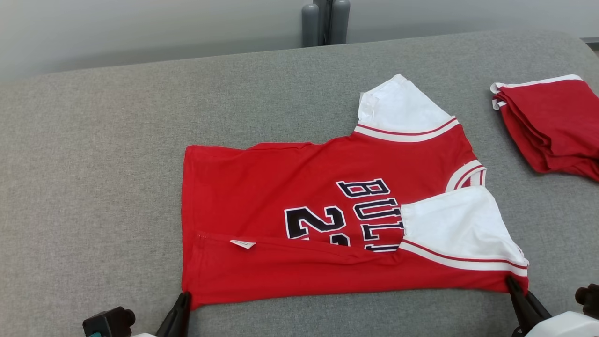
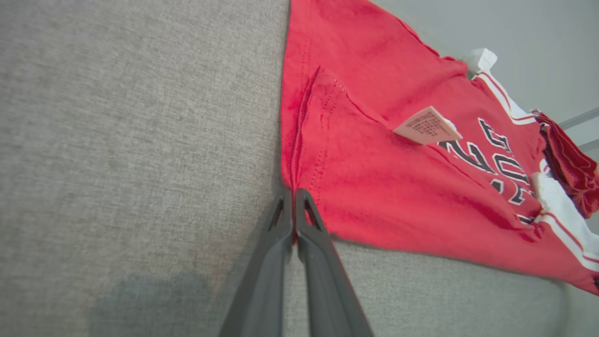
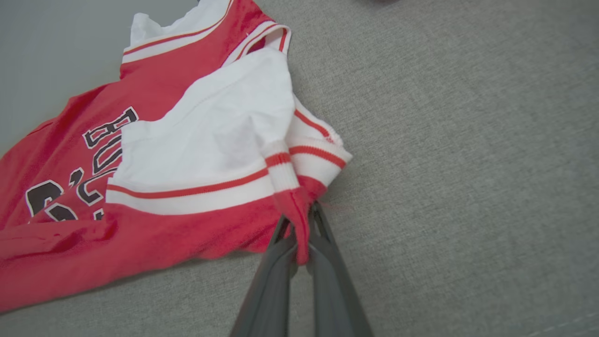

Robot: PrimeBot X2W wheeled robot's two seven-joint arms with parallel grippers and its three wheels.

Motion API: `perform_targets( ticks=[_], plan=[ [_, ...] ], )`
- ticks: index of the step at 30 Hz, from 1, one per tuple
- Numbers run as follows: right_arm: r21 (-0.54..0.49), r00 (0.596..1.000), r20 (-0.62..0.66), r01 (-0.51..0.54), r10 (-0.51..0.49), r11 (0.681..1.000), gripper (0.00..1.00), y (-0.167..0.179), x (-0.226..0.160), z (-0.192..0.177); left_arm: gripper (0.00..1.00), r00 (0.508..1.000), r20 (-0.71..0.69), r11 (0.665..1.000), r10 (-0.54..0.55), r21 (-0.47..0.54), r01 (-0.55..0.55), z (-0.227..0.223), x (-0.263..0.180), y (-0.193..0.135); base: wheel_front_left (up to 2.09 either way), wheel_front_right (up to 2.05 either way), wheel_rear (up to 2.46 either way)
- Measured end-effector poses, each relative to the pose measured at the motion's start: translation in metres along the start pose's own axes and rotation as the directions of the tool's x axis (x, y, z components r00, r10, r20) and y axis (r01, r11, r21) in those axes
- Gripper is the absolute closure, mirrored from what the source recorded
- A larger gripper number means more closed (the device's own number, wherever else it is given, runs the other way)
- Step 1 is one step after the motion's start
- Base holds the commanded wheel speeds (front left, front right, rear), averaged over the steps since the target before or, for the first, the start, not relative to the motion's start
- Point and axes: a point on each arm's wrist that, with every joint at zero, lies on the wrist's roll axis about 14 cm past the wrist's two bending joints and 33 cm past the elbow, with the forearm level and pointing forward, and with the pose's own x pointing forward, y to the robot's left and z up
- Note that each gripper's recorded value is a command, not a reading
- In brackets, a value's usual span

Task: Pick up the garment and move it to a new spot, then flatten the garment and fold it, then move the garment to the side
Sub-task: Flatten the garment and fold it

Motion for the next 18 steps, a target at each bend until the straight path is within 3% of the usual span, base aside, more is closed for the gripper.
perform_targets(
  ticks=[1,2,3,12,18],
  plan=[
    [0.002,1.0,0.009,0.004,-0.004,1.0,0.27,-0.001,0.0,0.0,0.68,1.0,0.005,1.0,0.002,0.002,-0.002,0.001,0.001,0.001,0.0,0.0,0.0],
    [0.001,0.999,0.034,0.01,-0.01,1.0,0.0,-0.002,0.0,0.004,0.18,1.0,0.009,1.0,0.005,0.007,-0.006,0.001,0.001,0.002,0.0,0.0,0.0],
    [0.001,0.999,0.034,0.01,-0.01,1.0,0.0,-0.002,0.0,0.004,0.0,1.0,0.009,1.0,0.005,0.007,-0.006,0.001,0.001,0.002,0.0,0.0,0.0],
    [-0.017,0.994,0.097,0.059,-0.057,0.998,0.0,-0.018,-0.003,0.014,0.0,0.995,0.1,0.996,0.016,0.083,-0.024,0.032,0.005,0.011,0.0,0.0,0.0],
    [-0.087,0.98,0.198,0.049,-0.031,0.995,0.0,-0.015,0.0,0.05,0.0,0.984,0.171,0.975,-0.059,0.219,0.02,0.074,0.022,-0.006,0.0,0.0,0.0]
  ],
)
